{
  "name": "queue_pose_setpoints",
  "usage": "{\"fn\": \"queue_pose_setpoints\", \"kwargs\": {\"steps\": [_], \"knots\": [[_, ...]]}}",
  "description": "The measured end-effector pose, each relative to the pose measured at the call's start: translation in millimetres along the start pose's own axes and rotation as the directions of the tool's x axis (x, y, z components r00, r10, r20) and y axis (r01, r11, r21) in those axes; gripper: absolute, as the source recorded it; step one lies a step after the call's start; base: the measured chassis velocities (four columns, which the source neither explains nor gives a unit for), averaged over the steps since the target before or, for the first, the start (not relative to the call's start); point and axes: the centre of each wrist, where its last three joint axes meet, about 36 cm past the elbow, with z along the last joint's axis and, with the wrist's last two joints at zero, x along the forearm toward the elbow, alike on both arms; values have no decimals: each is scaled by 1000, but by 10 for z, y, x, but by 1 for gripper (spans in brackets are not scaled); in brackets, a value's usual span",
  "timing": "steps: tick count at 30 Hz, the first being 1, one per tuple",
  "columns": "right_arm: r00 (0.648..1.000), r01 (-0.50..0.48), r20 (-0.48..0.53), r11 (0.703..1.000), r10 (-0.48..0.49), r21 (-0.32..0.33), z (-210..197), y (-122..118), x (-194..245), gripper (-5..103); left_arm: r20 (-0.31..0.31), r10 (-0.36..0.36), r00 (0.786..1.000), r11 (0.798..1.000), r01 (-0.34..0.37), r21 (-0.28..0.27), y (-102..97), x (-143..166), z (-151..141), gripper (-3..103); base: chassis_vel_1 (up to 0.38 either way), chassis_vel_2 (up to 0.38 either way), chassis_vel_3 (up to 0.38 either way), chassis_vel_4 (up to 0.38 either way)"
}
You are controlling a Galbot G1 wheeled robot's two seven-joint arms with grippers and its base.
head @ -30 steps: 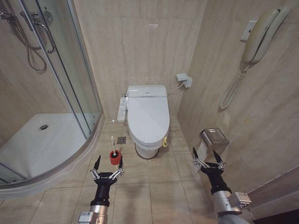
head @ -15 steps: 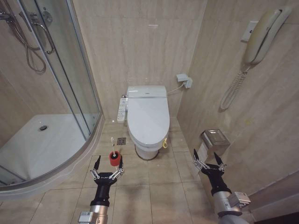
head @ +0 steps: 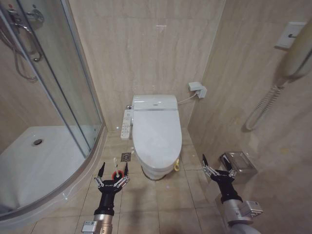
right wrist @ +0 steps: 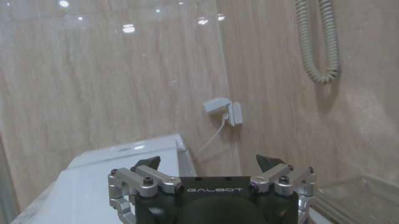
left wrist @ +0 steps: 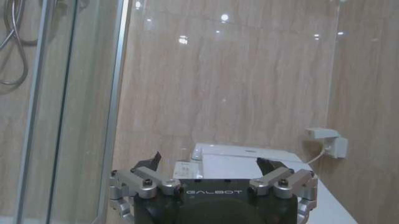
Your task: Open the toilet lid, clean the toilet bowl with a toilet brush, close the toilet lid, and flush.
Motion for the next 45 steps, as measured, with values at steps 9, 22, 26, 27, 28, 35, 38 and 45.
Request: {"fn": "queue_pose_setpoints", "kwargs": {"steps": [9,22,26,27,28,35,38,45], "knots": [[1000,9,5,1000,-9,8,6,-23,19,100,-1,0,1000,1000,0,0,-1,2,1,100,-13,-1,-2,23],[1000,10,26,1000,-10,8,5,-19,-15,100,0,0,1000,1000,0,0,0,0,0,100,-84,94,91,-96],[999,-5,31,1000,5,11,20,-26,-37,100,0,0,1000,1000,0,0,0,0,0,100,-107,70,85,-80],[1000,-7,28,1000,6,18,23,-36,-36,100,0,0,1000,1000,0,0,-1,0,0,100,0,0,0,0],[1000,-7,25,1000,6,23,27,-45,-32,100,0,0,1000,1000,0,0,-1,1,0,100,0,0,0,0],[1000,-10,15,1000,9,29,64,-77,-26,100,-1,0,1000,1000,0,0,-1,2,1,100,34,-24,-9,20],[1000,-13,21,1000,12,29,74,-64,-53,100,-1,0,1000,1000,0,0,-1,2,1,100,-36,43,34,-36],[1000,23,19,997,-24,74,104,-66,-89,100,0,0,1000,1000,0,0,-1,0,0,100,-110,103,103,-76]]}}
